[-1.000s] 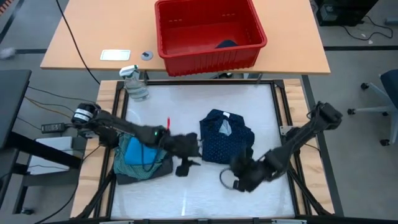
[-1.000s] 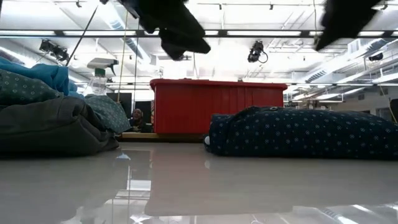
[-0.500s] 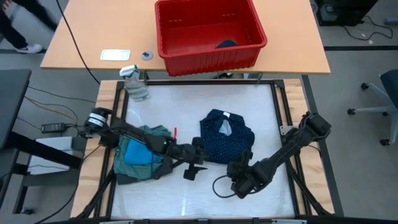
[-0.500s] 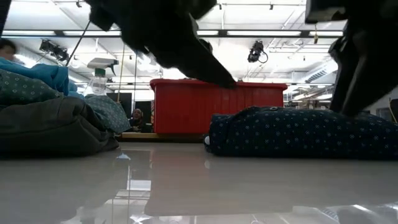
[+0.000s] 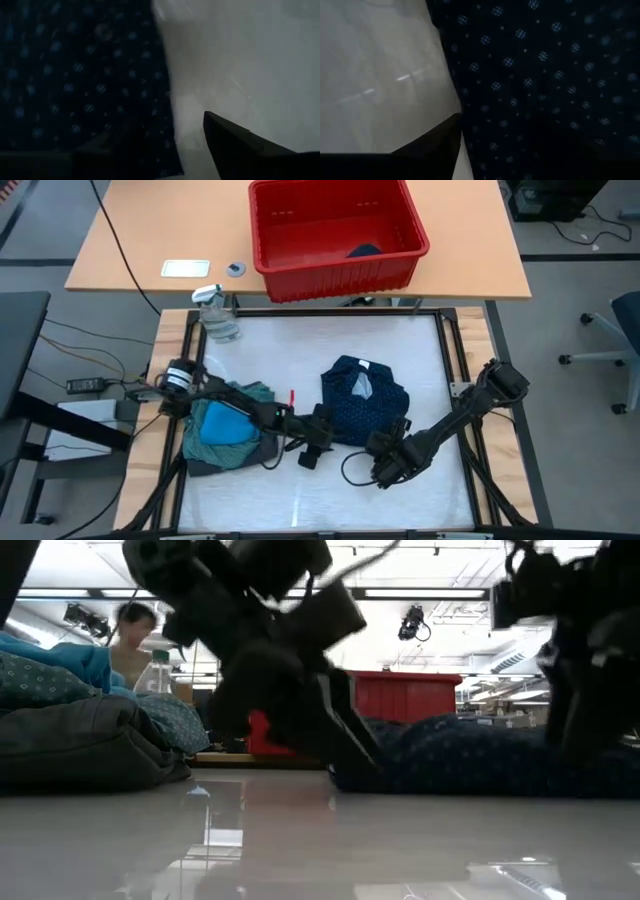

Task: Fold laundry
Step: Fold the blue shirt

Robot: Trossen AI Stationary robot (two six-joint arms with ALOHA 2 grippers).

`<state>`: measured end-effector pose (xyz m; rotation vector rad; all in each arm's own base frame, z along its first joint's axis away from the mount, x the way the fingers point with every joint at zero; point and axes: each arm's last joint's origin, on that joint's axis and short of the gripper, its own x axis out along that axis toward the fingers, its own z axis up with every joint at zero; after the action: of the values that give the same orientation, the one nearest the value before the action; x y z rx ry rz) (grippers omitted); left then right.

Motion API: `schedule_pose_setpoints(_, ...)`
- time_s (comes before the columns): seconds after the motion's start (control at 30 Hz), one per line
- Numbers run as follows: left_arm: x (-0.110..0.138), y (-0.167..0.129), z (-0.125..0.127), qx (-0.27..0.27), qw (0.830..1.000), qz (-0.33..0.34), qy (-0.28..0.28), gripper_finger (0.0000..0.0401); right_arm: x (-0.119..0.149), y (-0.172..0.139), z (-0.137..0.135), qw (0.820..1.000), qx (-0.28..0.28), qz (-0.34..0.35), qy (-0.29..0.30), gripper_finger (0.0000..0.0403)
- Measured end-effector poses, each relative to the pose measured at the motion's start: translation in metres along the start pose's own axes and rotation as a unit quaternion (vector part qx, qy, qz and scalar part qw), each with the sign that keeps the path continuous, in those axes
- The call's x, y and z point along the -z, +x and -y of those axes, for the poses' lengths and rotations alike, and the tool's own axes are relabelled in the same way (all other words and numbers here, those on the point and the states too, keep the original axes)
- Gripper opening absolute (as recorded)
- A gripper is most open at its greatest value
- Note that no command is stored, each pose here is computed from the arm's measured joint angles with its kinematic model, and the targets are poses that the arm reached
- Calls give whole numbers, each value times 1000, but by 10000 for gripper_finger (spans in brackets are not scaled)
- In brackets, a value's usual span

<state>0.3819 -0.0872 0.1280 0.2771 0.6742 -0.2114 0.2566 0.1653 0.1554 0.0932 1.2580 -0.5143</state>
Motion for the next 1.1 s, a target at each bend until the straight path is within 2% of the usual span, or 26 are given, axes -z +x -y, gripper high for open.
schedule_pose_setpoints(0.13, 12, 13, -1, 2, 1000, -15, -20, 188, 9, 17, 9, 997, 3, -34, 69, 191)
schedule_pose_setpoints(0.23, 16, 18, 0, 1, 999, -26, -20, 145, 14, 25, 17, 991, 17, -51, 120, 112)
schedule_pose_setpoints(0.3, 16, 18, 0, 0, 999, -26, -31, 108, 14, 27, 18, 990, 12, -57, 125, 49)
schedule_pose_setpoints(0.37, 15, 16, -1, -4, 998, -25, -52, 66, 11, 24, 16, 992, -2, -56, 113, 20)
schedule_pose_setpoints(0.47, 9, 7, -2, 20, 996, -23, -90, 14, 2, 13, 12, 991, -45, -72, 102, 23)
schedule_pose_setpoints(0.57, -6, -11, 0, 76, 988, -16, -132, 9, -11, -12, 8, 984, -123, -91, 87, 18)
schedule_pose_setpoints(0.7, -49, -53, -5, 142, 975, 31, -169, 6, -26, -53, 14, 976, -192, -68, 74, 18)
schedule_pose_setpoints(0.83, -73, -76, -17, 132, 978, 53, -155, 6, -37, -72, 41, 979, -186, -33, 76, 18)
schedule_pose_setpoints(0.97, -91, -90, -54, 91, 979, 66, -173, 5, -45, -76, 75, 985, -142, -40, 94, 18)
schedule_pose_setpoints(1.1, -70, -89, -87, 55, 975, 2, -214, 4, -62, -74, 105, 987, -132, -21, 93, 18)
